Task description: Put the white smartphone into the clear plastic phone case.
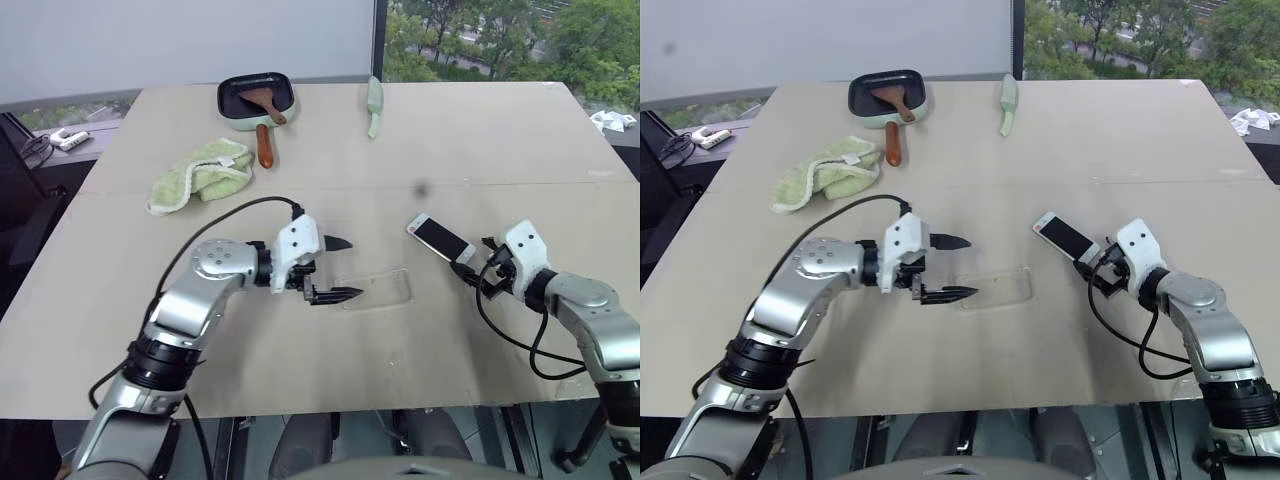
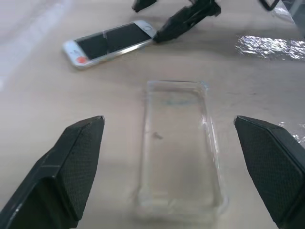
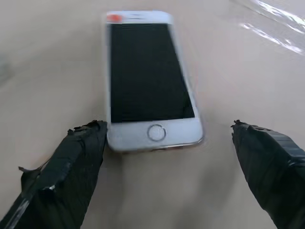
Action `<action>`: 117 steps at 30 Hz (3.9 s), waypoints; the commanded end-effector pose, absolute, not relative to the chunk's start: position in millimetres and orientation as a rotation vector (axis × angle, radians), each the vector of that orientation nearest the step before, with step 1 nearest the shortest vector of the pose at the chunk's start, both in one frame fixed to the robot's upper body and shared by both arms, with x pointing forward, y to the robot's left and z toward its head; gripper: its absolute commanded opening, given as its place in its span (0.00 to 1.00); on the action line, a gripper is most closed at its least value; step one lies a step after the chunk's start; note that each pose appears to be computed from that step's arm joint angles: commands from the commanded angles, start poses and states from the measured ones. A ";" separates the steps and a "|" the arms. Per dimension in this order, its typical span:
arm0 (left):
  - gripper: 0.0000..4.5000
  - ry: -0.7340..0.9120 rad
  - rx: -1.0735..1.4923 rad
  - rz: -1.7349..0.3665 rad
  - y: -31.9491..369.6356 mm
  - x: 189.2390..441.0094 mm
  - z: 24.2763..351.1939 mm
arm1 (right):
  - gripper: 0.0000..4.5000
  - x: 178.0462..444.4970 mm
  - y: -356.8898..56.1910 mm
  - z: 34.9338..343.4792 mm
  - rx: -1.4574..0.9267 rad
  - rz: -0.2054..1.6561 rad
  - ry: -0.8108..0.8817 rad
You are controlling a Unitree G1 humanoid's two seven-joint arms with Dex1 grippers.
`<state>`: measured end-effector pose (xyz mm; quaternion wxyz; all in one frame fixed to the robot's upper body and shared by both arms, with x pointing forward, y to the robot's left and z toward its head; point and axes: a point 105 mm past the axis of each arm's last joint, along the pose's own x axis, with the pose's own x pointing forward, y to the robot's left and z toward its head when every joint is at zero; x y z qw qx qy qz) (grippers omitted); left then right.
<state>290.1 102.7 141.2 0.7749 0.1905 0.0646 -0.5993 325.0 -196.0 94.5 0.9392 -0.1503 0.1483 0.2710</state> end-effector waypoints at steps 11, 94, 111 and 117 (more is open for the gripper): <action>1.00 0.163 0.472 -0.937 161.9 290.1 185.8 | 1.00 339.8 -170.3 87.1 -0.250 0.680 0.372; 0.04 0.111 0.465 -1.537 106.7 301.5 136.1 | 0.66 307.9 -111.4 134.7 -0.780 1.490 0.197; 0.04 0.170 0.560 -1.529 91.8 299.3 107.8 | 0.66 303.4 -109.1 127.8 -0.810 1.585 0.206; 0.04 0.255 0.583 -1.547 90.7 293.0 93.2 | 0.66 305.1 -109.8 126.9 -0.817 1.582 0.210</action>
